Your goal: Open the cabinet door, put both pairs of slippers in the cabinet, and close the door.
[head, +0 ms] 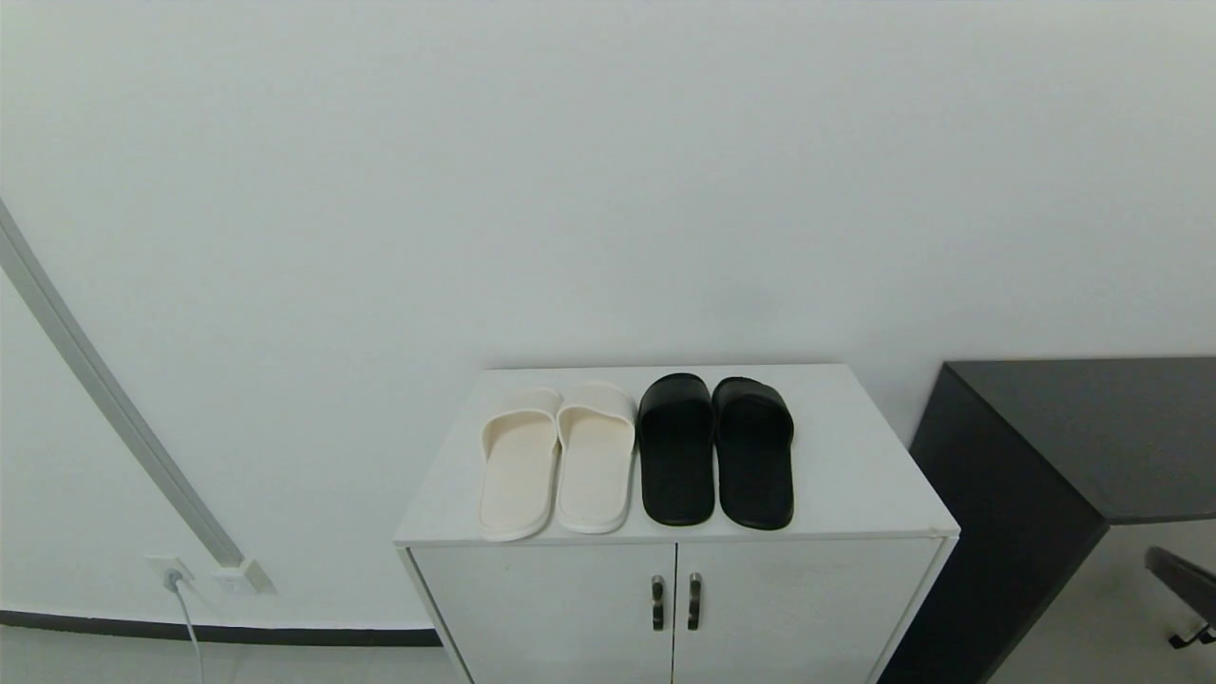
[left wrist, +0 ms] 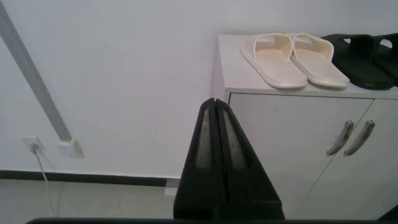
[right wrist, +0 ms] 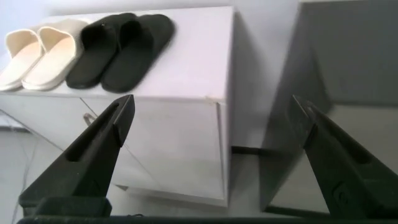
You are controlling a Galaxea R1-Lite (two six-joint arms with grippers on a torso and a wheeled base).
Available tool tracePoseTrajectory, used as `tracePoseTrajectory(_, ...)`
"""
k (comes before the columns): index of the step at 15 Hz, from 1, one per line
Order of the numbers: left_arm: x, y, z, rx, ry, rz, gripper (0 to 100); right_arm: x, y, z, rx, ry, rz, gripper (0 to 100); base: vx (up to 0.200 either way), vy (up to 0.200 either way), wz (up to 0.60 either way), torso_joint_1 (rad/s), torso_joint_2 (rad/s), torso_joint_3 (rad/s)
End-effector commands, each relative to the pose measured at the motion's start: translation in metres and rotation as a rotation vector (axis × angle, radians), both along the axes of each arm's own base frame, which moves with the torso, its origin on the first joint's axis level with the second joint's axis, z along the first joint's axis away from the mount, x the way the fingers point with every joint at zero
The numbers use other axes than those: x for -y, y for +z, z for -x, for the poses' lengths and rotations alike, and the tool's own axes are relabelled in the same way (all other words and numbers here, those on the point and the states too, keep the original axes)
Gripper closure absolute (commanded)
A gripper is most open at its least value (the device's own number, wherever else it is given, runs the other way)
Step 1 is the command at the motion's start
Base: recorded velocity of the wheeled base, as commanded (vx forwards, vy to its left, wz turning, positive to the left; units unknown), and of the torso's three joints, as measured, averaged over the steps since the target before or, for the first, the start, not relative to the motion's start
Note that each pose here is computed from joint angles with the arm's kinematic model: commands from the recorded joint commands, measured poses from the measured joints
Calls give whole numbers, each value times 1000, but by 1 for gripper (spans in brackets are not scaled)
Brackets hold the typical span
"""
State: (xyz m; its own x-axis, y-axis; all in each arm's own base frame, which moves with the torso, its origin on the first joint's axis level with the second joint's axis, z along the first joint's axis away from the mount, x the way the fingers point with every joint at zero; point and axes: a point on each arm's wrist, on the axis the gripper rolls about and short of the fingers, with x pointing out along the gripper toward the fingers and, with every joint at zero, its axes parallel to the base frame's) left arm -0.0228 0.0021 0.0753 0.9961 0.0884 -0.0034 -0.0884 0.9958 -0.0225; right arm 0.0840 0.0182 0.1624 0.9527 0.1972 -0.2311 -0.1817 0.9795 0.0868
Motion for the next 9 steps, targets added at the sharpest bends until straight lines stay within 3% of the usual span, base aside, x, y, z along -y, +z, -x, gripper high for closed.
tracePoseTrajectory(1, 0, 0, 0, -1, 0, 0, 100, -28, -1, -55, -109, 59, 37, 0, 0, 0, 0, 0, 0, 0)
tracePoseTrajectory(5, 0, 0, 0, 0, 0, 0, 100, -60, 10, -75, -79, 79, 13, 0, 0, 0, 0, 0, 0, 0)
tracePoseTrajectory(9, 0, 0, 0, 0, 0, 0, 100, -109, 12, -97, -99, 97, -27, 0, 0, 0, 0, 0, 0, 0)
